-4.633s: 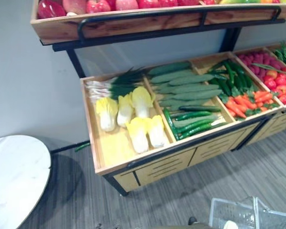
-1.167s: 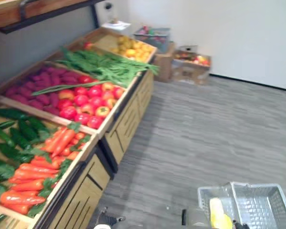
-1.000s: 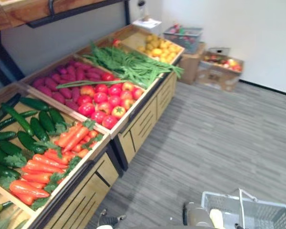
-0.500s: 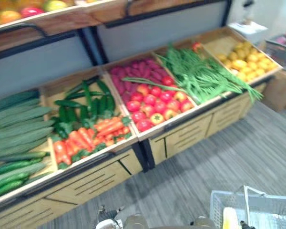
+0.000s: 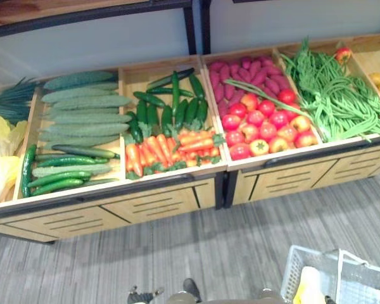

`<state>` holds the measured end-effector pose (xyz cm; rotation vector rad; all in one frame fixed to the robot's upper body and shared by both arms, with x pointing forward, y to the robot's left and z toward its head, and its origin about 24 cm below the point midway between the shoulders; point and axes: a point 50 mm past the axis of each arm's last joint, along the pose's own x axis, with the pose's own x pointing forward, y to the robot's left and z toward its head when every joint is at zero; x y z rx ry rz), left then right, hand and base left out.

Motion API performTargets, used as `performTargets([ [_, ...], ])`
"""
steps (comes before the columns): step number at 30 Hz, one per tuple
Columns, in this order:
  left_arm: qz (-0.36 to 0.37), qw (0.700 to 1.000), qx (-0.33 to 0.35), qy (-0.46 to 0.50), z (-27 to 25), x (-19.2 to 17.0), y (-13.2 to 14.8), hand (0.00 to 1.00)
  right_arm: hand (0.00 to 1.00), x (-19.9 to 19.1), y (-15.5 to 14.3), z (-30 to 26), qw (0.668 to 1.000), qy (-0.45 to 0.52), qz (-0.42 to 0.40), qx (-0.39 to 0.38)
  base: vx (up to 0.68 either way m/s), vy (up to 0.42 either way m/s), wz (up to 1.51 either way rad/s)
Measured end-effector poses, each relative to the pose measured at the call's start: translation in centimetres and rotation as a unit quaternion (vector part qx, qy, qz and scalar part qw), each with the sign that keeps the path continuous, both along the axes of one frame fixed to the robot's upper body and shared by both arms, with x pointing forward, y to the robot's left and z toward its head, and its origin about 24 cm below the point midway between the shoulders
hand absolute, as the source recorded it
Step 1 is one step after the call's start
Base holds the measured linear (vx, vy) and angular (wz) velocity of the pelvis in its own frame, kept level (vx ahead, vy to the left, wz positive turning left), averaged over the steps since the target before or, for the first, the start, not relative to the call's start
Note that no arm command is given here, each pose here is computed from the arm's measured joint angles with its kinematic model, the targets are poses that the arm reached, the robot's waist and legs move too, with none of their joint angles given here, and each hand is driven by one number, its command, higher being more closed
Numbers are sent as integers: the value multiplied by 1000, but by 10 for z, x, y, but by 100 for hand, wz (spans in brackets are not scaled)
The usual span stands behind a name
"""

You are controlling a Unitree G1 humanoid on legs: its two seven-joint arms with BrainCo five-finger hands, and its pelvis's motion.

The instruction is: Pick vegetable in the basket

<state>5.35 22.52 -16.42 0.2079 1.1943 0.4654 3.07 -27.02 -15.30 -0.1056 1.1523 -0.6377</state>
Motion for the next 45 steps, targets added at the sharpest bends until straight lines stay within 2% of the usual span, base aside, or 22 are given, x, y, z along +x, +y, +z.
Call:
performTargets([
  [4, -31, 1000, 1, 2, 0, 2, -2, 0, 100, -5, 9, -4, 999, 19, 21, 15, 71, 58, 13],
  [9, -40, 999, 25, -17, 7, 16, 17, 0, 100, -11, 37, -13, 996, 34, 43, 64, 124, -80, 31],
  [12, -13, 999, 30, -22, 8, 15, 24, 0, 100, -19, 41, -15, 996, 43, 39, 71, 213, -208, 18],
  [15, 31, 998, 4, -50, 6, 24, 9, 0, 100, -18, 30, -12, 997, 41, 37, 55, 228, -208, -2],
  [19, 91, 987, -9, -132, 18, 50, 6, 0, 100, -20, 25, -11, 997, 40, 34, 49, 97, -121, 0],
  [22, 59, 968, 10, -244, 47, 90, 6, 0, 100, -22, 22, -9, 998, 36, 32, 40, 22, -29, 18],
  [24, 31, 952, 39, -302, 69, 110, 6, 0, 100, -20, 21, -8, 998, 31, 37, 36, -3, 22, 5],
  [28, -31, 910, 147, -386, 112, 138, 8, 0, 100, -16, 22, -6, 998, 24, 57, 23, -7, 17, 1],
  [31, -60, 855, 244, -454, 156, 156, 15, 0, 100, -15, 22, -6, 998, 19, 65, 18, -5, 3, -5],
  [34, -87, 784, 334, -516, 201, 169, 25, 0, 100, -11, 17, -3, 996, 16, 83, 8, -2, -1, -29],
  [41, -157, 693, 426, -560, 252, 200, 33, 0, 100, 3, -3, 6, 994, -5, 105, -26, 24, 11, -42],
  [45, -212, 663, 452, -558, 270, 223, 34, 0, 100, 13, -3, 8, 992, -18, 122, -32, 4, -26, -27],
])
